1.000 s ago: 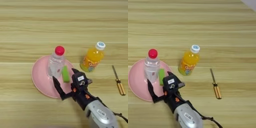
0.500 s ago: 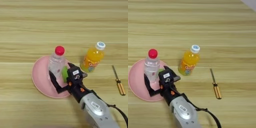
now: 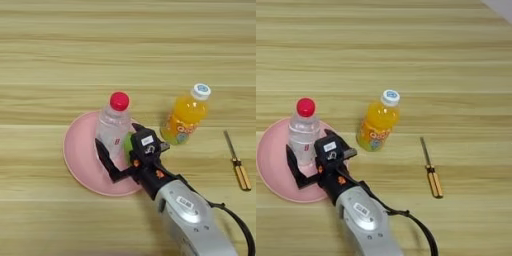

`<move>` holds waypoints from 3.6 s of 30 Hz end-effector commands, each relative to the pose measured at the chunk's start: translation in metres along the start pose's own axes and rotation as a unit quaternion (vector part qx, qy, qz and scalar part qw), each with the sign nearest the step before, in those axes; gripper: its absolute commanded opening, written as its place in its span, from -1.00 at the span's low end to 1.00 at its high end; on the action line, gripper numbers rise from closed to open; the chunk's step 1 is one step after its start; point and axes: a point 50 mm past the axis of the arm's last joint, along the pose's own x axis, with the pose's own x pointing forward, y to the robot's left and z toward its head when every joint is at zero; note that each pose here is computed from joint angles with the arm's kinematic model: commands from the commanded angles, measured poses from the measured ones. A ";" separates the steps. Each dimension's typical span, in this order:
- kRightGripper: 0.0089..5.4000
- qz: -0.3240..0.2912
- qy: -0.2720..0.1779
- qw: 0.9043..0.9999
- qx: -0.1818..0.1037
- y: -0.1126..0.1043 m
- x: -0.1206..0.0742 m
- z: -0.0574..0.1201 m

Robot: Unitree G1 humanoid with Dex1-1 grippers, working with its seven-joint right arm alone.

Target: Move the objects on the table

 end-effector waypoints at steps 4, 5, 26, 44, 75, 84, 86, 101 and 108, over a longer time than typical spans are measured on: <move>0.99 0.007 -0.068 0.997 0.020 -0.002 0.009 0.016; 0.99 0.008 -0.070 0.997 0.023 -0.002 0.009 0.014; 0.99 0.018 -0.090 0.995 0.029 0.000 0.019 0.008; 0.89 0.027 -0.101 0.994 0.036 0.003 0.021 0.009; 0.17 0.022 -0.128 0.991 0.026 0.004 0.015 0.023; 0.17 0.015 -0.144 0.989 0.020 0.003 0.006 0.037; 0.17 0.011 -0.148 0.989 0.016 0.001 0.003 0.041; 0.16 -0.071 -0.125 0.990 -0.012 -0.033 -0.040 0.042; 0.16 -0.111 -0.105 0.988 -0.013 -0.052 -0.058 0.035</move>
